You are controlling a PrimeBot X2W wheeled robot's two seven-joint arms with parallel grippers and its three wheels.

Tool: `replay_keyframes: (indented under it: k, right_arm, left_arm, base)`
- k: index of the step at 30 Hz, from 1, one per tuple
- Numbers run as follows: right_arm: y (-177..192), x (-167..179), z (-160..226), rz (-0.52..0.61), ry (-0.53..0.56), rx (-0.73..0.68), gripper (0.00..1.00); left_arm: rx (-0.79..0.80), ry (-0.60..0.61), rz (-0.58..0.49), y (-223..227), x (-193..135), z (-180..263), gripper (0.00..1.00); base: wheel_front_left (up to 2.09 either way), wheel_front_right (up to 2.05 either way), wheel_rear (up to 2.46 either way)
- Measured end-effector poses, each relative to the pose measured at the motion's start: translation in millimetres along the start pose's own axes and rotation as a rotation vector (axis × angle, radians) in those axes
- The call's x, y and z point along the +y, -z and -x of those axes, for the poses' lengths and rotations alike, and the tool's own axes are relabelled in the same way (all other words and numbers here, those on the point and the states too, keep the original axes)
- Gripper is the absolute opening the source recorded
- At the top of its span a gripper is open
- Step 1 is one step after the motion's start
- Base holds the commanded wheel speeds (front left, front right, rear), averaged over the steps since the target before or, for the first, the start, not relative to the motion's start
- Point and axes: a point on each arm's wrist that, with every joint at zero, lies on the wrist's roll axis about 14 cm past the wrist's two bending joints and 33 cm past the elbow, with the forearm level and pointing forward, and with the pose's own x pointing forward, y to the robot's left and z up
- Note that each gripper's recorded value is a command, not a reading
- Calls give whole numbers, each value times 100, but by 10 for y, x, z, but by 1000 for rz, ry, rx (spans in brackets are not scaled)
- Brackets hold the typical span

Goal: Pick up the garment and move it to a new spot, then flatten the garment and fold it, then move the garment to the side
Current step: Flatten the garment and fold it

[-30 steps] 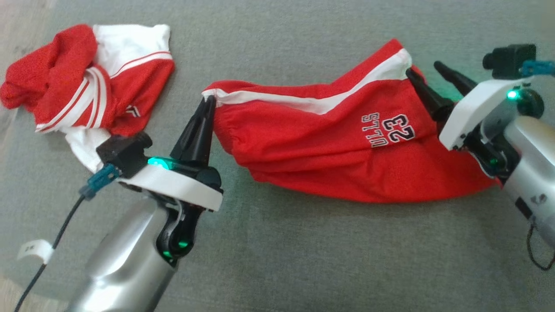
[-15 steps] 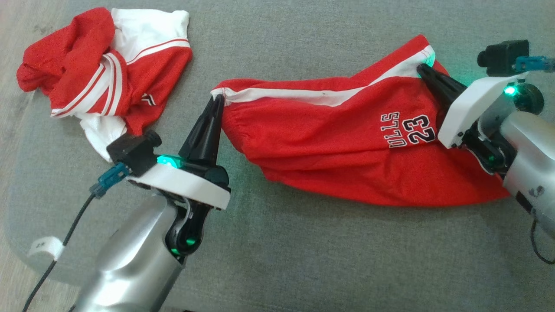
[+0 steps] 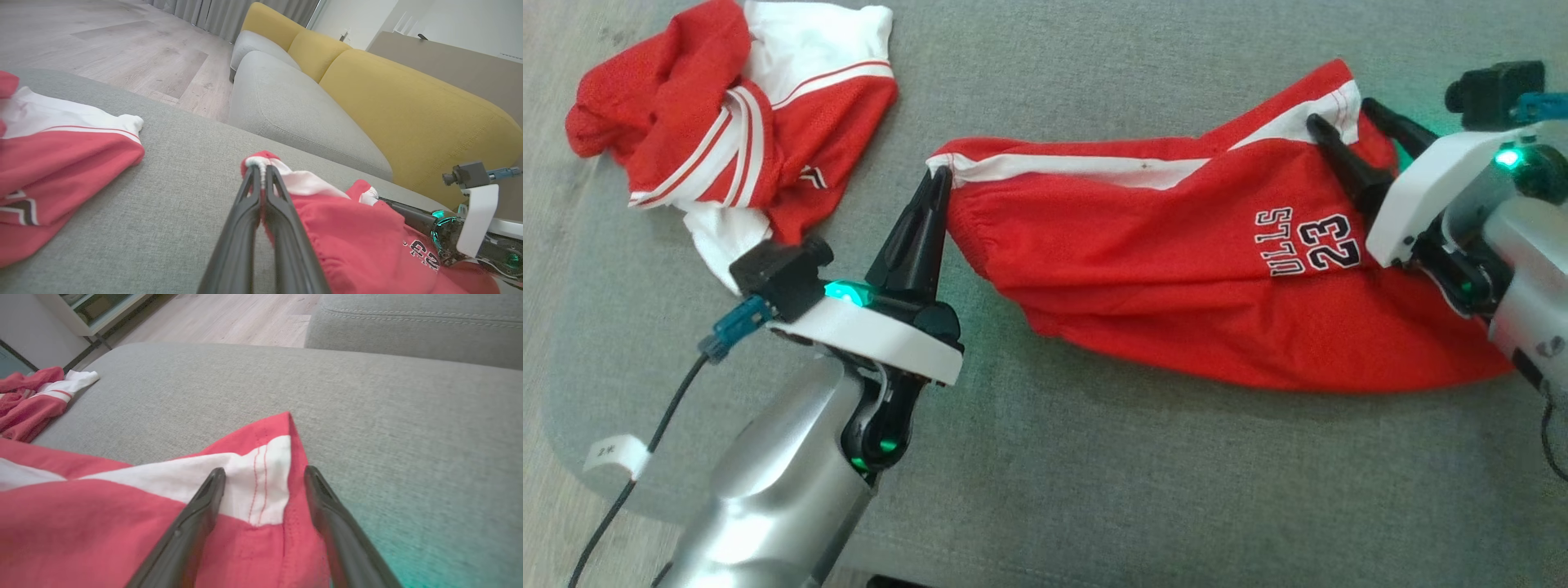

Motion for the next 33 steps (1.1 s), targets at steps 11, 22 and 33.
replay_keyframes:
  k: [11, 22, 33]
  right_arm:
    - [-452, 11, 118, 82, -5, -146, 0]
    - [-2027, -809, 1273, 188, 261, -548, 0]
    - [-2819, -1122, 2989, 348, 519, -865, 0]
  left_arm:
    - [-12, 32, -51, -59, -37, -31, 0]
    - [-278, 405, -336, -1234, -1265, -978, 0]
    - [-491, 695, -396, -1754, -2645, -1264, 0]
  base:
    - [0, 0, 0]
    - [0, 0, 0]
    - [0, 0, 0]
